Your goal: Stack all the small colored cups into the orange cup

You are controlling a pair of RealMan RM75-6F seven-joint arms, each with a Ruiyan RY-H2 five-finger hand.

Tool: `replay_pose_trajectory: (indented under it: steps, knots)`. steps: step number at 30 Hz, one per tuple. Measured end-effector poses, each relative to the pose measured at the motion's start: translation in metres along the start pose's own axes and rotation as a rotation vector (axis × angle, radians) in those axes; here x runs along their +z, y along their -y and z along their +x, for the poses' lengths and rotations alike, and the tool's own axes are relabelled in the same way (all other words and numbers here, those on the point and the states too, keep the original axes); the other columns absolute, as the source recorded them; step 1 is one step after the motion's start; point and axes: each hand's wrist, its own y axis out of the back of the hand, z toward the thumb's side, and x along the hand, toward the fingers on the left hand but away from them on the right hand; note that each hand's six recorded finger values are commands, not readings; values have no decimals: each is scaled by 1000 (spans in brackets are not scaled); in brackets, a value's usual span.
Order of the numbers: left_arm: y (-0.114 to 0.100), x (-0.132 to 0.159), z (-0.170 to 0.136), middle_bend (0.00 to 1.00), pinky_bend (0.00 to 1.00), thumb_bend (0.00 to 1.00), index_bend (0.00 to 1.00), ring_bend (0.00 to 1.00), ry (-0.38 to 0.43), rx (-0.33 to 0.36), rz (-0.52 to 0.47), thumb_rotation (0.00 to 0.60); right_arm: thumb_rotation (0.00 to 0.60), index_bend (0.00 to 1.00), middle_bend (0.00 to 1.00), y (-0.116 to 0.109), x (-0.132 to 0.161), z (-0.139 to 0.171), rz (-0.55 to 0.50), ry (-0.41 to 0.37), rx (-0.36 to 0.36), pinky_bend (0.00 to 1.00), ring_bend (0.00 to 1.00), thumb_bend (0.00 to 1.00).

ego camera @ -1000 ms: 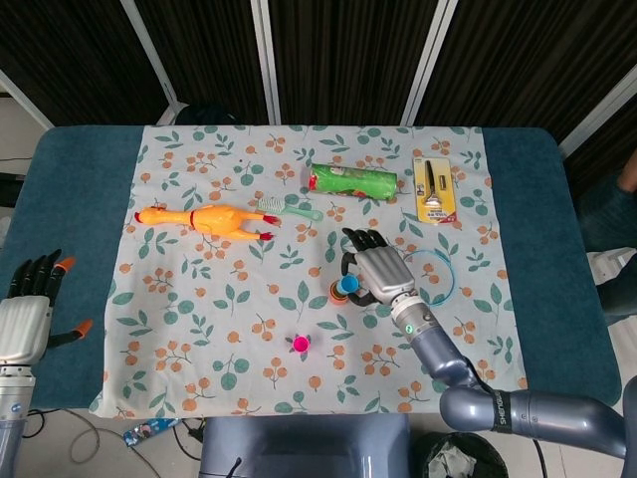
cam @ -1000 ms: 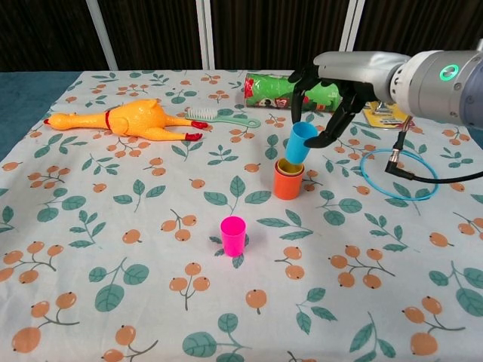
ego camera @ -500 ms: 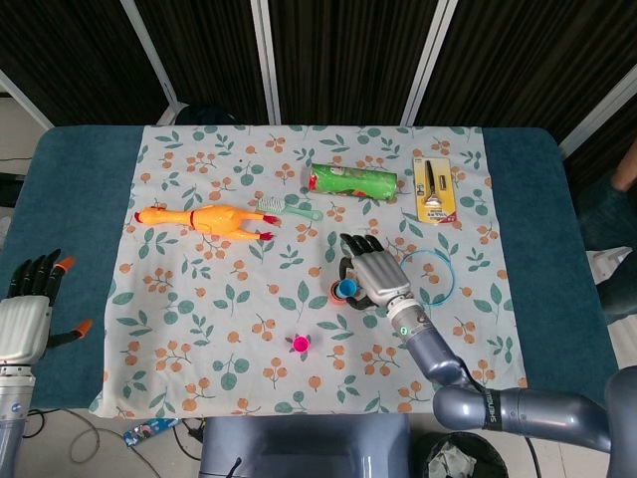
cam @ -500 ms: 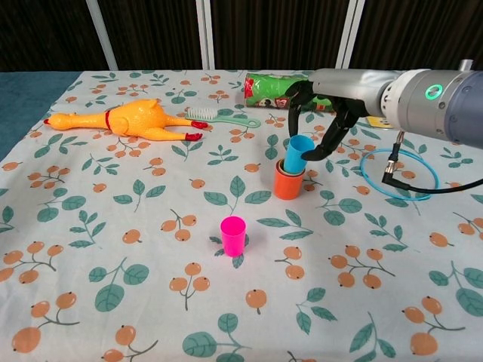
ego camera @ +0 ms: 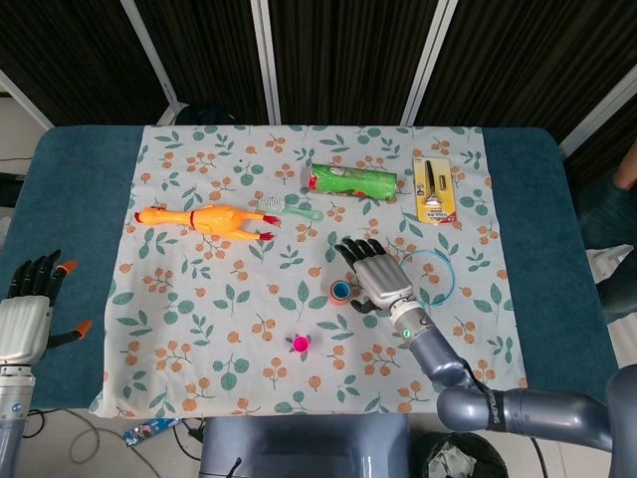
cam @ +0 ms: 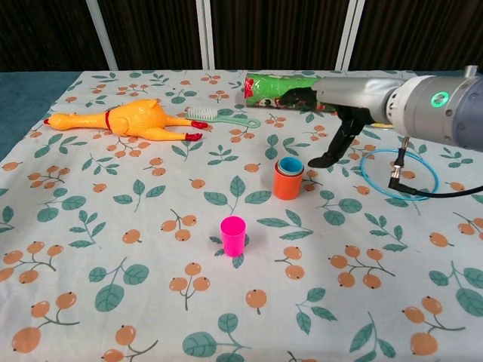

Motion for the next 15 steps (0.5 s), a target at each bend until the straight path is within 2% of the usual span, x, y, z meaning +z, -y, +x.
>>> replay_pose_trajectory:
  steps: [6,11,15]
  knots:
    - [0,0,0,2,0,123,158,0,2,-1,-5,600,600,18,0,-27,-29,26,43,40,-129,22,0,336]
    - [0,1,-2,2,0,123,129,0,5,-3,-8,600,600,17,0,-54,-75,72,111,105,-261,22,0,336]
    - [0,3,-2,2,0,122,118,0,10,-6,-17,600,600,11,0,-59,-112,119,146,176,-322,22,0,336]
